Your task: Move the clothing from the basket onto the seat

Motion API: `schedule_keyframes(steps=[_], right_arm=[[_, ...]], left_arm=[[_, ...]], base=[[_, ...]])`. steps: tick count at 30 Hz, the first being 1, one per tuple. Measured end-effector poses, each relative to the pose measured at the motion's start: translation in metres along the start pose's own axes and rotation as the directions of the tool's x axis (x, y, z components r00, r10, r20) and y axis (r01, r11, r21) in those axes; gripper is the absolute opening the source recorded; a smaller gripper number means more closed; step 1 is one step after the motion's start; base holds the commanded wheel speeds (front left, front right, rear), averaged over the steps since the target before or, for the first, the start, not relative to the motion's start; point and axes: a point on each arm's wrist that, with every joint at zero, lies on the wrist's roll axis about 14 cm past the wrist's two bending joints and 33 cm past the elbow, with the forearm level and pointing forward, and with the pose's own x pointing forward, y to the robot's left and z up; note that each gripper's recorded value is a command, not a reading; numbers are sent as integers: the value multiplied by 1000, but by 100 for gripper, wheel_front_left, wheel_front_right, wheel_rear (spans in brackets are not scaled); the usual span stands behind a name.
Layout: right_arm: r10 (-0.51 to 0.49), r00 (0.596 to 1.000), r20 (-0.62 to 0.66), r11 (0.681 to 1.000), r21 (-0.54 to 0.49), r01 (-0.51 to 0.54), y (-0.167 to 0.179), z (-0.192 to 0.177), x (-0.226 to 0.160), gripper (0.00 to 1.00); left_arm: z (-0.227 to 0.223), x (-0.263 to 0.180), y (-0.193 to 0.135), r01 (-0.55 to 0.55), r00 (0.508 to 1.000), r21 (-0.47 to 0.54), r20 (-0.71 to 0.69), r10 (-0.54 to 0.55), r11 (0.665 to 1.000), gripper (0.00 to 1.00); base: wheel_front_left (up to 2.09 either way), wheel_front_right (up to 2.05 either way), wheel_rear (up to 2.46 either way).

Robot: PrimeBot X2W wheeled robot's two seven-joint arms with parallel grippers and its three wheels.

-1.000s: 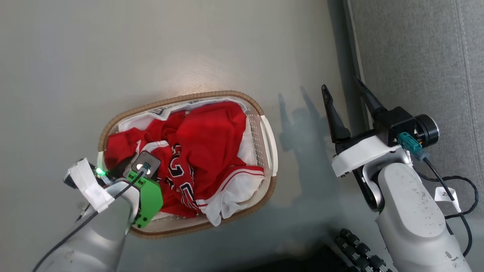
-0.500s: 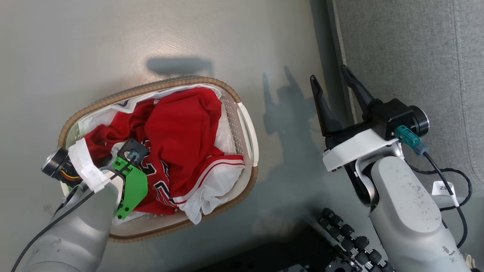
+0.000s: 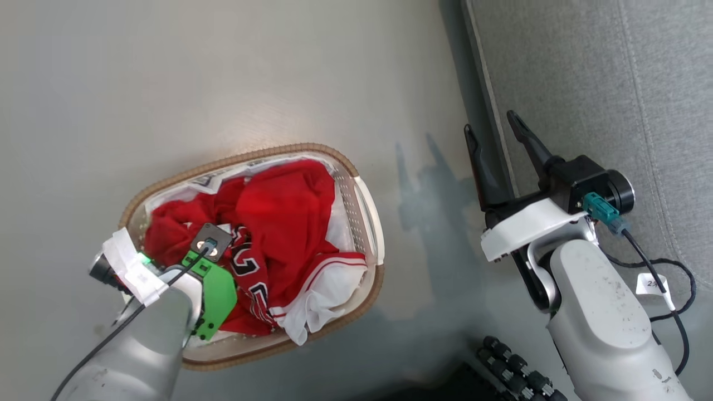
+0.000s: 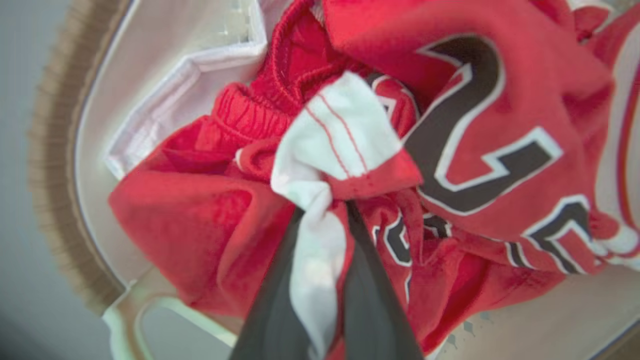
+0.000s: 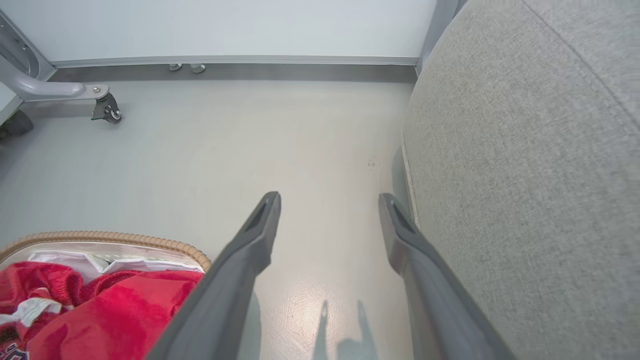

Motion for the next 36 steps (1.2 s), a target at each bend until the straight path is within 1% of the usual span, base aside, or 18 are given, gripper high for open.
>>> schedule_keyframes(steps=[4, 12, 15, 17, 19, 23, 26, 30, 32, 36], right_arm=[[4, 1000, 25, 1000, 2, -4, 4, 13, -8, 100], [41, 996, 77, 999, 15, -43, 23, 38, -29, 100], [55, 994, 90, 998, 20, -57, 30, 44, -39, 100], [64, 993, 99, 998, 21, -66, 35, 47, -45, 100], [74, 992, 106, 997, 22, -76, 40, 50, -52, 100], [91, 989, 117, 995, 21, -94, 48, 54, -65, 100], [103, 986, 130, 994, 20, -107, 54, 58, -74, 100], [118, 981, 151, 992, 18, -122, 61, 64, -87, 100], [126, 979, 160, 991, 16, -130, 65, 66, -94, 100], [139, 973, 182, 990, 8, -143, 69, 71, -105, 100]], left_arm=[[22, -19, 1, -22, 994, -35, 102, 25, 999, 0], [43, -65, 8, -88, 966, -97, 236, 109, 991, 0], [63, -82, 7, -106, 941, -135, 306, 143, 985, 0], [81, -95, 7, -118, 916, -155, 365, 168, 981, 0], [102, -110, 8, -130, 879, -173, 436, 194, 976, 0], [130, -140, 10, -151, 809, -212, 534, 244, 966, 0], [155, -168, 13, -169, 738, -232, 615, 279, 958, 0], [190, -209, 13, -185, 623, -250, 719, 310, 950, 0], [208, -234, 14, -192, 553, -257, 769, 321, 947, 0], [231, -277, 8, -200, 436, -262, 839, 325, 944, 0]], base=[[0, 0, 0], [0, 0, 0], [0, 0, 0], [0, 0, 0], [0, 0, 0], [0, 0, 0], [0, 0, 0], [0, 0, 0], [0, 0, 0], [0, 0, 0]])
